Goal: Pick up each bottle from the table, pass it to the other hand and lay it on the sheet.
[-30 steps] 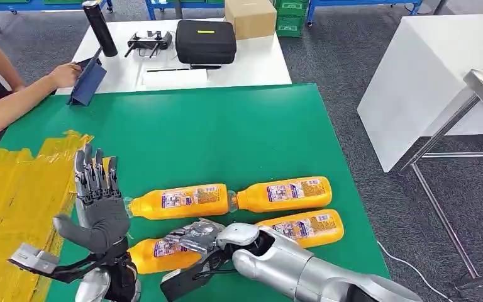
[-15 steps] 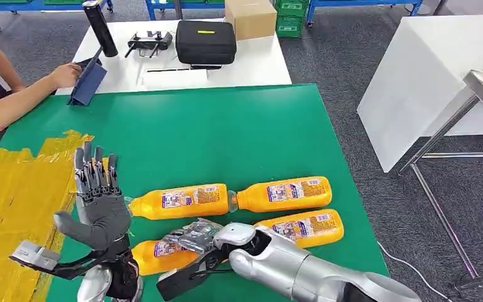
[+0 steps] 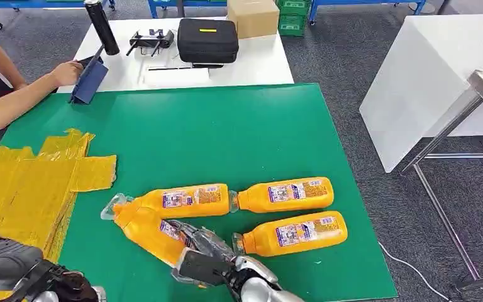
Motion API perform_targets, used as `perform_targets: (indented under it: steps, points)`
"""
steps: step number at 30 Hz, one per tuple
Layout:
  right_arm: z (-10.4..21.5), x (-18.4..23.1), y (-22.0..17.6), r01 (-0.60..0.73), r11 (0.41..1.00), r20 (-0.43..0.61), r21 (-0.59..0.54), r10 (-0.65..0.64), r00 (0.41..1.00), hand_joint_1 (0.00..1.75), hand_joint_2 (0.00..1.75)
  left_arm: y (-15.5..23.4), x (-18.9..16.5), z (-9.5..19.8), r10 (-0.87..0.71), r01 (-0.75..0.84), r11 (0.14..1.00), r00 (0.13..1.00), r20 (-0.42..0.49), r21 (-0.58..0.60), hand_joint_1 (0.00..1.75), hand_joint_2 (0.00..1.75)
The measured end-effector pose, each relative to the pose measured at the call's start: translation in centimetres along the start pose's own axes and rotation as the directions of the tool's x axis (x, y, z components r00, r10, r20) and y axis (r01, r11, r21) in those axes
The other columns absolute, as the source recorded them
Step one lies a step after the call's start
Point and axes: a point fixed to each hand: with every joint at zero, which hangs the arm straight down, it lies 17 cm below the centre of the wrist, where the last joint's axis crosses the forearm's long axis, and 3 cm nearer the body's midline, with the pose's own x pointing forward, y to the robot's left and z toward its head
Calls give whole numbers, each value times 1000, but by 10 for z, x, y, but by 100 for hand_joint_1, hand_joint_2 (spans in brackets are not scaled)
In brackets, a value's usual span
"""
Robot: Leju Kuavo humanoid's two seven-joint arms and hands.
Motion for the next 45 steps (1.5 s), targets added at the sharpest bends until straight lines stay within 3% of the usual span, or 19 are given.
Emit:
perform_targets:
  steps: [4, 5, 8, 10, 22, 25, 27, 29, 32, 45]
  points:
    - [7, 22, -15, 96, 993, 82, -67, -90, 993, 175, 175, 7, 4, -4, 17, -17, 1000, 1000, 1, 19, 0, 0]
    - [10, 28, -19, 115, 990, 109, -81, -106, 988, 175, 175, 3, 1, -1, 60, -60, 998, 998, -23, 1, 0, 175]
    - [20, 49, -30, 163, 979, 195, -121, -137, 971, 175, 175, -38, -22, 27, 281, -311, 940, 939, -196, -142, 0, 175]
    - [23, 58, -37, 174, 975, 226, -135, -141, 964, 175, 175, -60, -31, 47, 344, -406, 891, 895, -283, -204, 0, 175]
    - [34, 69, -50, 203, 963, 267, -175, -152, 952, 175, 175, -81, -57, 81, 323, -451, 850, 854, -408, -273, 0, 175]
    - [35, 73, -48, 206, 968, 285, -142, -159, 945, 175, 175, -121, -50, 123, 332, -621, 650, 750, -572, -437, 0, 175]
    - [36, 75, -46, 198, 974, 297, -114, -156, 942, 175, 175, -138, -36, 159, 307, -699, 478, 700, -645, -531, 0, 175]
    - [36, 76, -44, 182, 979, 302, -93, -147, 942, 175, 175, -143, -28, 183, 279, -736, 366, 670, -688, -569, 0, 175]
    - [35, 74, -42, 150, 986, 295, -72, -123, 948, 175, 175, -142, -29, 201, 237, -744, 307, 663, -710, -593, 0, 175]
    - [25, 61, -18, 36, 999, 240, 33, -43, 970, 175, 175, -135, -42, 234, 105, -700, 205, 711, -696, -684, 0, 175]
